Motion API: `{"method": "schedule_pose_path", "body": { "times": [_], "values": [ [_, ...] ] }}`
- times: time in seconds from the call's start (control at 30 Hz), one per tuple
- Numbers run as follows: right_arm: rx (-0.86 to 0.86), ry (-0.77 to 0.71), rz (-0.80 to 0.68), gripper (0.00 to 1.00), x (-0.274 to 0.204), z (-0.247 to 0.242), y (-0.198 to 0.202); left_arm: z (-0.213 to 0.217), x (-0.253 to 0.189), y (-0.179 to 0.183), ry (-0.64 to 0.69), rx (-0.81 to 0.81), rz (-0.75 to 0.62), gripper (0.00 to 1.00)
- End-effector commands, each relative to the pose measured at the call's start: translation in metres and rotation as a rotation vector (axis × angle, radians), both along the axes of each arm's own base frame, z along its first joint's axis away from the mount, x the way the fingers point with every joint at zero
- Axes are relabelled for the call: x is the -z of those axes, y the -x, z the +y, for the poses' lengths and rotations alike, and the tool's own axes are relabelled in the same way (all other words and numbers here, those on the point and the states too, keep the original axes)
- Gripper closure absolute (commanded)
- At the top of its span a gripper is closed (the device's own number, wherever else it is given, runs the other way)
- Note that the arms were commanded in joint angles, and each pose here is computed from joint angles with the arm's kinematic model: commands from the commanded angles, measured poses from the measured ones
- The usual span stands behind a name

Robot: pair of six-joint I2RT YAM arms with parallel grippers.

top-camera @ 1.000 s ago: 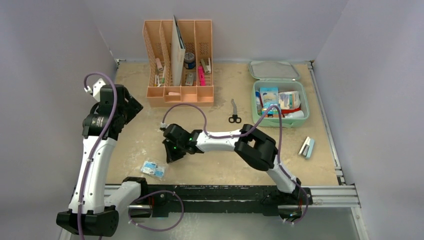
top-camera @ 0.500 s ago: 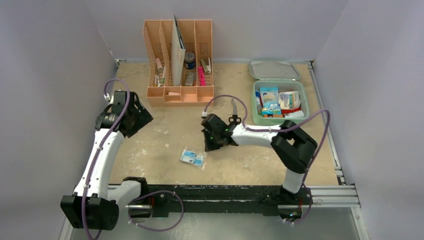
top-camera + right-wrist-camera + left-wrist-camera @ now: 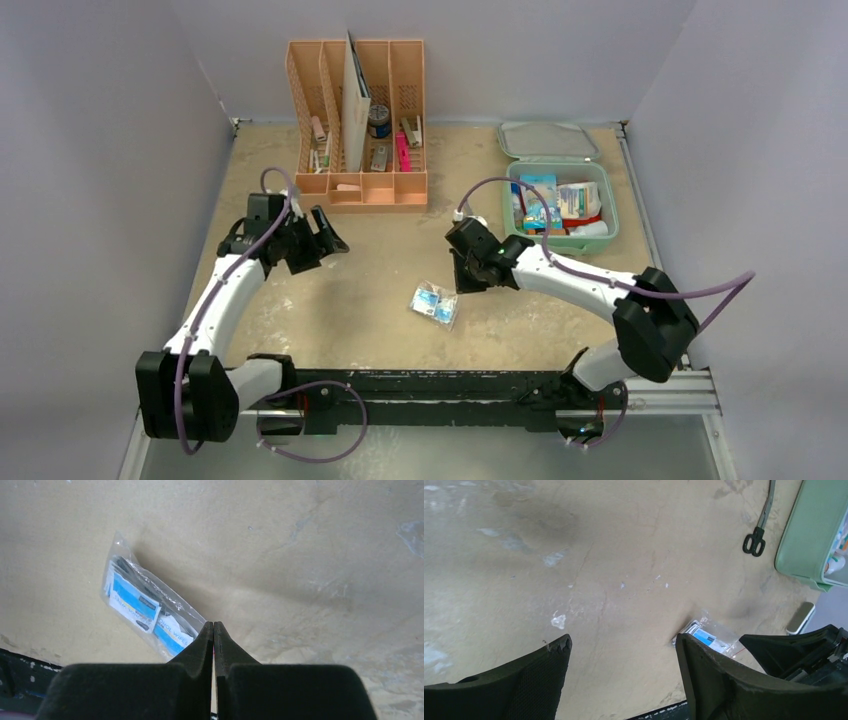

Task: Organize the medicine kit
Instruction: Move the medical item to the center of the board.

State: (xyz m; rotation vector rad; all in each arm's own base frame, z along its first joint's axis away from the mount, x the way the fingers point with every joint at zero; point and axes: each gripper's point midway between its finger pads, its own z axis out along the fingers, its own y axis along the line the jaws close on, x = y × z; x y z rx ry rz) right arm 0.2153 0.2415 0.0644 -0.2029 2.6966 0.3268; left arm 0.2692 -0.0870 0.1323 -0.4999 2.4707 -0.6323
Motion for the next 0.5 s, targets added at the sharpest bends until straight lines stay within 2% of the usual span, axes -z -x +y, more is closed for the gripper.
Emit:
{"method": "schedule_pose_path", "body": {
  "times": [0.0,0.13,0.17,0.27,0.33,0.47],
  "values": [
    [-0.016,0.087,0.023,1.00,-0.004,-0.019,0.008,-0.020,-0.004,-0.015,0.052,0.160,-0.109,0.24],
    [-0.013,0.142,0.059,1.00,-0.002,-0.026,0.012,-0.016,0.003,-0.015,0.012,0.185,-0.120,0.21],
    [-0.016,0.151,0.064,0.97,-0.002,-0.027,0.013,-0.015,0.003,-0.015,0.001,0.189,-0.129,0.20],
    [-0.061,0.149,0.041,0.77,-0.011,-0.023,0.008,-0.020,-0.002,-0.014,0.018,0.215,-0.161,0.20],
    [-0.108,0.123,0.030,0.69,-0.017,-0.014,0.006,-0.023,-0.005,-0.012,0.030,0.228,-0.173,0.20],
    [-0.235,0.076,-0.010,0.64,-0.025,0.014,0.008,-0.019,-0.010,-0.007,0.007,0.217,-0.181,0.18]
  ]
}}
